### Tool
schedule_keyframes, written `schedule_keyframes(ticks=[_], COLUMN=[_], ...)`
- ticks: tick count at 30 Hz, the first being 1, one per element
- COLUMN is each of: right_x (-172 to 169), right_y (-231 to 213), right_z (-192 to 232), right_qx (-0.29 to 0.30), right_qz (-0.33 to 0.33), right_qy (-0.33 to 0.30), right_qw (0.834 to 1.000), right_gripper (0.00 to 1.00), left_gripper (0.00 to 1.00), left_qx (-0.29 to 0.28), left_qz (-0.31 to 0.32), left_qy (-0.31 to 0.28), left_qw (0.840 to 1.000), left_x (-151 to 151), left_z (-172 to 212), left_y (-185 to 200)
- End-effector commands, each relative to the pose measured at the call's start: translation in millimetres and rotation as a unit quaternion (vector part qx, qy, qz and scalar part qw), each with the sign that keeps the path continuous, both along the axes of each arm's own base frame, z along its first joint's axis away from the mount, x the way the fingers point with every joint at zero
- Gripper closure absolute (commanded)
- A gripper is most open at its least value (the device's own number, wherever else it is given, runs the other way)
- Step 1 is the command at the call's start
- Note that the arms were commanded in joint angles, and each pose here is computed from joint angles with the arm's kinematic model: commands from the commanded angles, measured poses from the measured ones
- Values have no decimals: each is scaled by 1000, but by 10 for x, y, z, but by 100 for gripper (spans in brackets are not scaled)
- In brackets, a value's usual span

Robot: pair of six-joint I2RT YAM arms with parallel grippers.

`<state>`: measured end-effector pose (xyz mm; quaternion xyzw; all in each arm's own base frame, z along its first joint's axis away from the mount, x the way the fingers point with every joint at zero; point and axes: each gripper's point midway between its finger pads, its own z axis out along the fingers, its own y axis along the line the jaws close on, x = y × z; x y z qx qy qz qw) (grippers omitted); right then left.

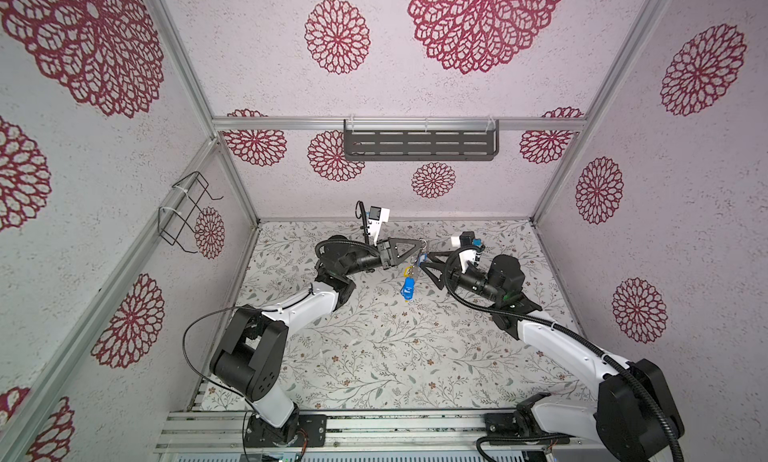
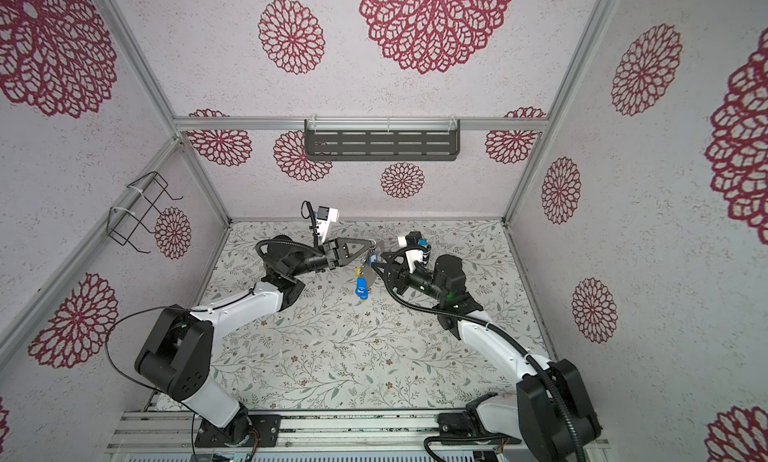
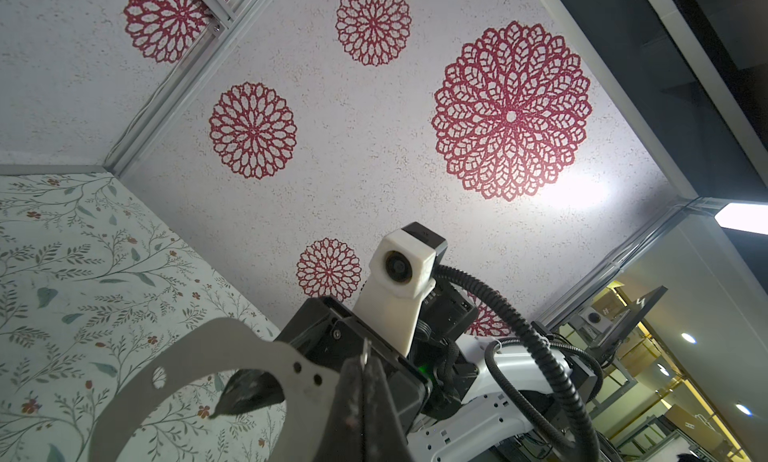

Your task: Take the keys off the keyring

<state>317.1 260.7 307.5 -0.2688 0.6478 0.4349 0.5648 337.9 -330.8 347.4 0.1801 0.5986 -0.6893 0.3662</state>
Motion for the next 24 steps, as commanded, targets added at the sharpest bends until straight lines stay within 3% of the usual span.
schedule_keyframes(ticks=[1,12,20,24], right_x=[-18,2,-31,-116], right_y=[44,186,122,10], right_z=[374,344,310,227], right_qx=[32,40,24,-7], right_qz=[18,36,17,-5], right_qy=[-44,-28,-26,-27], right_qw=[998,998,999,1000], right_gripper=[44,59,90,96], left_gripper=[100,100,100,100], left_qx=[-8,-9,-5,7], left_qz=[-7,-10,-10,4], left_qy=[-21,-21,-18,-10], left_qw=[1000,1000,1000,1000], left_x=[-28,-36,-8,23], left_z=[115,115,93,-8], left_y=[-17,-35,-21,24])
